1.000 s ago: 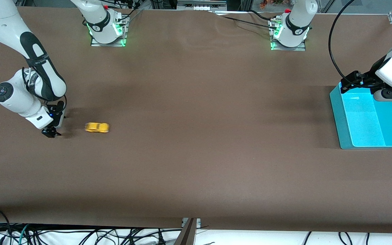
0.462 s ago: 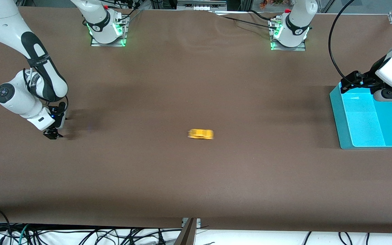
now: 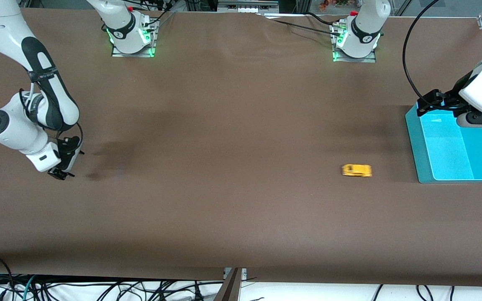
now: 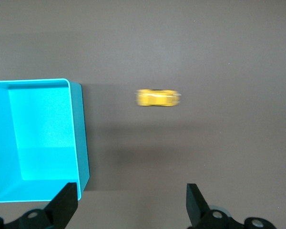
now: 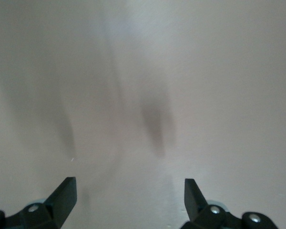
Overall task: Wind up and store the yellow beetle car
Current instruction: 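Withdraw the right gripper while the left gripper reaches the car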
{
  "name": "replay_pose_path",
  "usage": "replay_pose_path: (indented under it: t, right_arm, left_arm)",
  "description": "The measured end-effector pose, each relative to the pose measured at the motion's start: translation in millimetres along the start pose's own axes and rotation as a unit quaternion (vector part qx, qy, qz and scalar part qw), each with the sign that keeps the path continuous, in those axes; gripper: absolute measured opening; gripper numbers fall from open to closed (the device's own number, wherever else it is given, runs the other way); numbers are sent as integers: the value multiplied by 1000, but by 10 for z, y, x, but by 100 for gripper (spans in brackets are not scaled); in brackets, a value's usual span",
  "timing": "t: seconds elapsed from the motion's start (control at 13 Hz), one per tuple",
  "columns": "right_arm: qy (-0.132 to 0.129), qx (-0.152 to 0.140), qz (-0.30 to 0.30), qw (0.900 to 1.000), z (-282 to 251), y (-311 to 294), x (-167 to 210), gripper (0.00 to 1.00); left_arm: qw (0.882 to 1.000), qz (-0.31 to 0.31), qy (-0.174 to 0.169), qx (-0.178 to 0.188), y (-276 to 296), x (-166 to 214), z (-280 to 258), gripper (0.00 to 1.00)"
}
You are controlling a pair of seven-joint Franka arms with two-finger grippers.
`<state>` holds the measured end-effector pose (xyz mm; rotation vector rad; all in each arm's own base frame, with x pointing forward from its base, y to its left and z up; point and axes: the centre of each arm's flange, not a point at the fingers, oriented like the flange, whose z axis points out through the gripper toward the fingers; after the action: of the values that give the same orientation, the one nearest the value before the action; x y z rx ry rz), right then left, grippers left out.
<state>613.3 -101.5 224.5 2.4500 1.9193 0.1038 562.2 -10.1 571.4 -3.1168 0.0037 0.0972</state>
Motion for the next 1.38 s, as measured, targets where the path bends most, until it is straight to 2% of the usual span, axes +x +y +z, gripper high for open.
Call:
replay_pose_path:
  t: [0.23, 0.38, 0.54, 0.69, 0.85, 1.15, 1.23, 1.38]
  right_arm:
    - [5, 19, 104, 994, -283, 177, 239, 100]
    - [3, 33, 190, 981, -440, 254, 344, 100]
    - [-7, 56, 280, 958, -632, 319, 451, 100]
    - [-22, 75, 363, 928, -860, 374, 621, 100]
    - [-33, 80, 432, 898, -1049, 396, 871, 100]
    - [-45, 68, 529, 845, -1544, 273, 1398, 100]
    - [-46, 66, 542, 837, -1727, 219, 1460, 100]
    - [-42, 59, 544, 836, -2143, 133, 1557, 100]
  left_arm:
    - [1000, 0, 0, -1, 2, 0, 0, 100]
    - [1000, 0, 0, -1, 3, 0, 0, 100]
    - [1000, 0, -1, -1, 1, 3, 6, 100]
    - [1000, -3, -6, -2, -26, 25, 58, 100]
    - [1000, 0, -16, -2, -96, 71, 158, 100]
    - [993, 112, -45, -12, -375, 209, 505, 100]
    - [989, 135, -54, -16, -455, 254, 626, 100]
    - [980, 187, -66, -24, -574, 362, 887, 100]
